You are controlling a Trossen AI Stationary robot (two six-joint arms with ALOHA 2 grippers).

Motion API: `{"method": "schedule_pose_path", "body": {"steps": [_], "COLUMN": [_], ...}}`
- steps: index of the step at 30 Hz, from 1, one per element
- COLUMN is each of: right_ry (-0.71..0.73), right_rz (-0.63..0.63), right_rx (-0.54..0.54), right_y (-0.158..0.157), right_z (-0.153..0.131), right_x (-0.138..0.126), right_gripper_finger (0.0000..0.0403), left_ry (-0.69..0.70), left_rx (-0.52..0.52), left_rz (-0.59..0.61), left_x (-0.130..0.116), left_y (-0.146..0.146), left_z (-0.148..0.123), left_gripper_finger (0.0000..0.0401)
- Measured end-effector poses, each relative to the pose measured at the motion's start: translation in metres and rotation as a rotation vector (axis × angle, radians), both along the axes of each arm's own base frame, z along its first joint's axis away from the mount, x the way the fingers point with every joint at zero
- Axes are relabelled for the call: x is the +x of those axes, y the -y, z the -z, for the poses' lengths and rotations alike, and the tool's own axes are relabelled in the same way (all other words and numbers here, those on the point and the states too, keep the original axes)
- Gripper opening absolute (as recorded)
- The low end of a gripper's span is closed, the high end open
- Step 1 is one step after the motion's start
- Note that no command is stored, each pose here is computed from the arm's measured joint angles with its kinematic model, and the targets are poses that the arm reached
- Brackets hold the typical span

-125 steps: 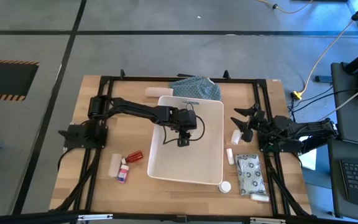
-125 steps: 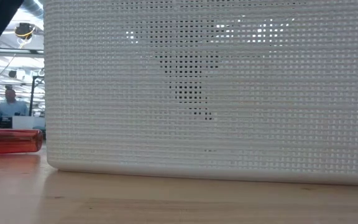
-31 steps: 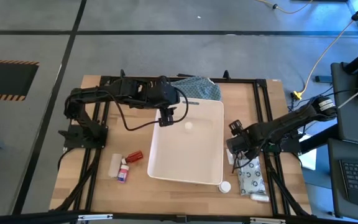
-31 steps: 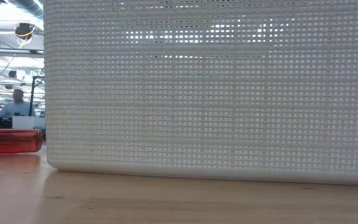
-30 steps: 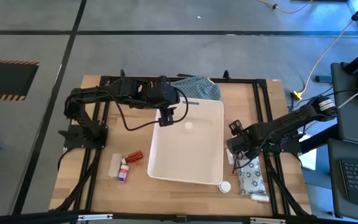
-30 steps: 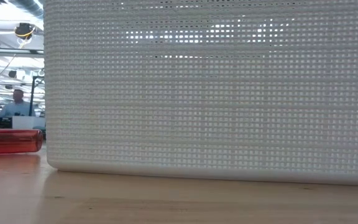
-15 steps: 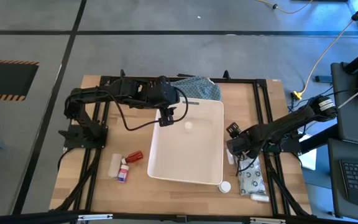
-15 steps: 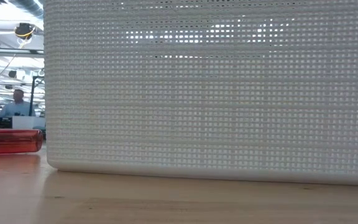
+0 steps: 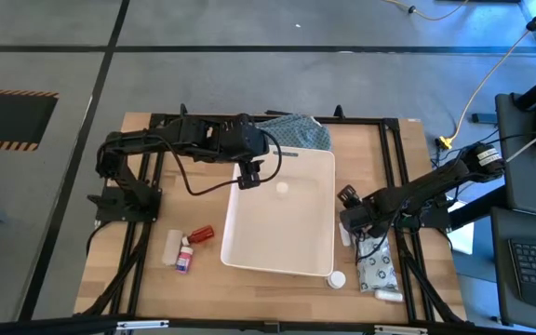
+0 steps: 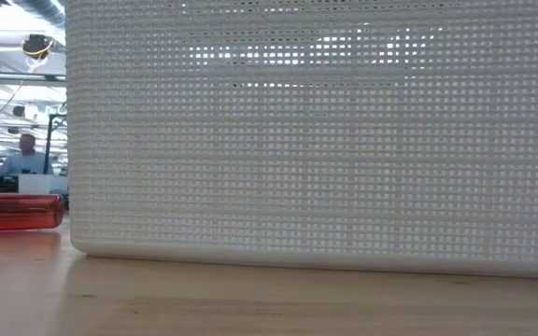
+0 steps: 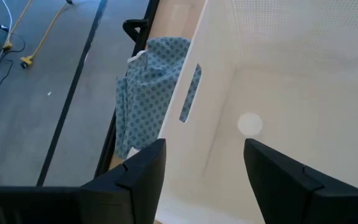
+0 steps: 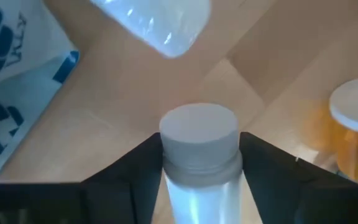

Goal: Pick & place medical supplies in basket/bin
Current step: Put the top white pill bottle into the white bin

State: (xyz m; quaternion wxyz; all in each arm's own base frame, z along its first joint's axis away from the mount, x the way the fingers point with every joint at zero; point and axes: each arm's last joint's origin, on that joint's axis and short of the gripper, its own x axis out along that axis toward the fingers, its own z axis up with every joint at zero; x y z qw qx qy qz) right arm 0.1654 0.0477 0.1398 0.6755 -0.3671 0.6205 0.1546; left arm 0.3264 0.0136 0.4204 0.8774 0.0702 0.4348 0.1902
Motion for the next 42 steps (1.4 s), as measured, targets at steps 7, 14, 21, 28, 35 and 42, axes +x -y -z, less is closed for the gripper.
{"method": "schedule_pose_path", "body": {"steps": [7,14,21,28,35,42], "right_ry": [0.044,0.106,0.184,0.284,0.364,0.566], "right_rz": [0.017,0.11,0.296,0.54,0.68,0.77], "right_rx": [0.011,-0.02,-0.068,-0.179,-0.299,-0.297], "right_y": [-0.001,-0.003,-0.004,-0.001,0.005,0.006], "right_z": [-0.001,-0.019,-0.056,-0.099,-0.143,-0.182], "right_x": [0.004,0.014,0.025,0.026,0.019,0.024], "right_gripper_finger": [0.0164,0.0184,0.0164,0.018,0.0167,0.0166], "left_ry": [0.0,0.0,0.0,0.0,-0.05,-0.035], "left_rx": [0.0,0.001,0.0,0.0,-0.002,-0.007], "left_rz": [0.0,0.0,0.0,0.0,-0.002,0.024], "left_x": [0.0,0.0,0.0,0.0,-0.004,-0.011], "left_y": [0.0,0.0,0.0,0.0,0.0,0.001], "left_z": [0.0,0.0,0.0,0.0,0.003,-0.004], "left_gripper_finger": [0.021,0.021,0.021,0.021,0.021,0.021]}}
